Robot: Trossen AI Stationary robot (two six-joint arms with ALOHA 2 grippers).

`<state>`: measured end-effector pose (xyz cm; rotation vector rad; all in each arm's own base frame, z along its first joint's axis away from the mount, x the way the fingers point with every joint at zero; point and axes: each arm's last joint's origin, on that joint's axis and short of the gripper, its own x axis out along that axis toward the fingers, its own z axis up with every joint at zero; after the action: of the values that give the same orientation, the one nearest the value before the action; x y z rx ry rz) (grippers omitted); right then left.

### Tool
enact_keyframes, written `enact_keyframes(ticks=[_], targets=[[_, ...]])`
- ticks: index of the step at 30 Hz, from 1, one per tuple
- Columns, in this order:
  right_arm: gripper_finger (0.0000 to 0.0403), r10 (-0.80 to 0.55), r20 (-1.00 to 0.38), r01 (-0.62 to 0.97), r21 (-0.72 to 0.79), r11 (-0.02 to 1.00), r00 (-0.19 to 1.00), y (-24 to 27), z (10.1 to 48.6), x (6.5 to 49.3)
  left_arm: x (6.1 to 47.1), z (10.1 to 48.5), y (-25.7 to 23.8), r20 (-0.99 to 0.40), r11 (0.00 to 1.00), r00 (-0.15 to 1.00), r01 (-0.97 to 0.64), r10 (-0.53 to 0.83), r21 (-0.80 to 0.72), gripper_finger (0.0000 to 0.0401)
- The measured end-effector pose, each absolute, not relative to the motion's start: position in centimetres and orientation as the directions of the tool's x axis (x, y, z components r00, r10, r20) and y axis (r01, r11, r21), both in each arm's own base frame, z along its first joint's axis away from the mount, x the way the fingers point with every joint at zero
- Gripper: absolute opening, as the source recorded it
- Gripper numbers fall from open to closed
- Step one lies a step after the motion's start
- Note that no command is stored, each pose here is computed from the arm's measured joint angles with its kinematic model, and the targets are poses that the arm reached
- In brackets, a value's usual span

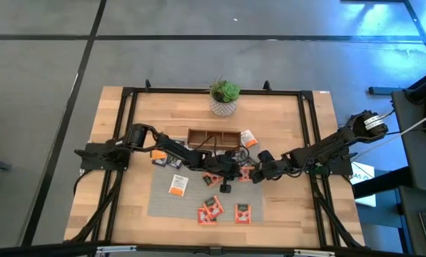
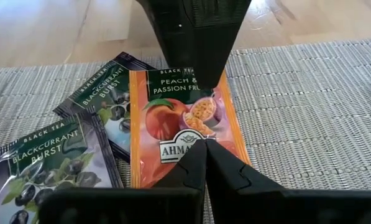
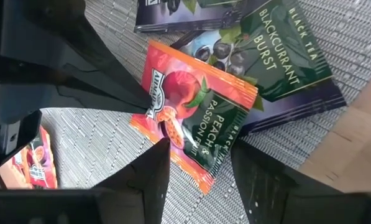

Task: Pick & Place Tea
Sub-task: Put the orange tea bag into the right section of the wooden organizer

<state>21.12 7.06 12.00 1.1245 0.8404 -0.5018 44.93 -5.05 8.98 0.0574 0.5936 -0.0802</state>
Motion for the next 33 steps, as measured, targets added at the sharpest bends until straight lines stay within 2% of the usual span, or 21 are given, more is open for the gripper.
enact_keyframes(ticks=[7, 20, 33], targets=[[0.0164, 0.07, -0.795, 0.723, 0.581, 0.373, 0.603, 7.13, 12.01, 21.13, 44.92, 8.93, -5.05, -0.562, 0.996, 0.825, 0.09, -0.059, 0.028, 0.0002], [0.0071, 0.071, -0.799, 0.726, 0.576, 0.375, 0.598, 7.12, 11.97, 21.08, 44.9, 8.88, -5.05, -0.563, 0.996, 0.824, 0.09, -0.058, 0.028, 0.0002], [0.0032, 0.056, -0.825, 0.749, 0.538, 0.387, 0.563, 6.99, 11.73, 20.74, 44.88, 8.84, -5.12, -0.564, 0.996, 0.824, 0.089, -0.056, 0.03, 0.0004]])
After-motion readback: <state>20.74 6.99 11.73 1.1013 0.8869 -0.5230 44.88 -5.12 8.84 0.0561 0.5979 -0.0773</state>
